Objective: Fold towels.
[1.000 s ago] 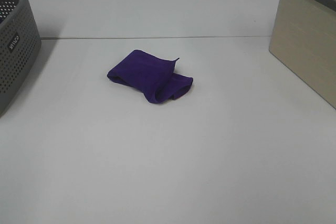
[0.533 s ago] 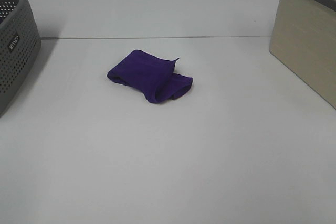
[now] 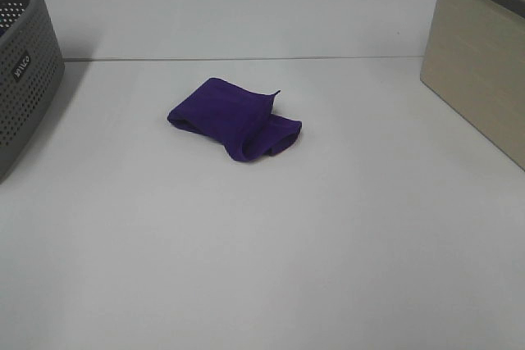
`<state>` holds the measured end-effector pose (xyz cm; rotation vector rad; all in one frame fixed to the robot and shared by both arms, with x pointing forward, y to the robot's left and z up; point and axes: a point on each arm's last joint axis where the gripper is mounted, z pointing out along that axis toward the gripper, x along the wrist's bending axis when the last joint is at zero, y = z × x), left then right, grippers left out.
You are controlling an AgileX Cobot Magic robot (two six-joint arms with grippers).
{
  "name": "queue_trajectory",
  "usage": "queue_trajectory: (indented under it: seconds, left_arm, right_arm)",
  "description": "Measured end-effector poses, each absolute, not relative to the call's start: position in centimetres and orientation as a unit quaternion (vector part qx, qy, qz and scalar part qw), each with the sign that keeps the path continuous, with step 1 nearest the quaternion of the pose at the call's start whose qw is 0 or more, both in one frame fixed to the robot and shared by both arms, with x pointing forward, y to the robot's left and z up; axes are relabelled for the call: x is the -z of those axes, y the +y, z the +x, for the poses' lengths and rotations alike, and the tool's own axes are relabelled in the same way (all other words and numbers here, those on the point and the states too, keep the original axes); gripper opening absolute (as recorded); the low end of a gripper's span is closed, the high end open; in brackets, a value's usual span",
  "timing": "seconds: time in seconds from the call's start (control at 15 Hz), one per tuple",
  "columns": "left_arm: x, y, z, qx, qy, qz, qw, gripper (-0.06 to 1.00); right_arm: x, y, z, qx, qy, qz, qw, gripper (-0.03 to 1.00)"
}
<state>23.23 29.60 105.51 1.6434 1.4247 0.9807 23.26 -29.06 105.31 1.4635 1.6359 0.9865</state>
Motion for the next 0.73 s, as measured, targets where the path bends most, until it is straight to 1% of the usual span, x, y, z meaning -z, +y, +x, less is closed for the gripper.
queue_trajectory:
  seconds: [0.73]
  left_arm:
    - [-105.53, 29.56, 23.24, -0.380, 0.556, 0.638, 0.373, 0.82]
  right_arm:
    - [-105.31, -29.06, 23.26, -0.383, 0.634, 0.568, 0.359, 0.78]
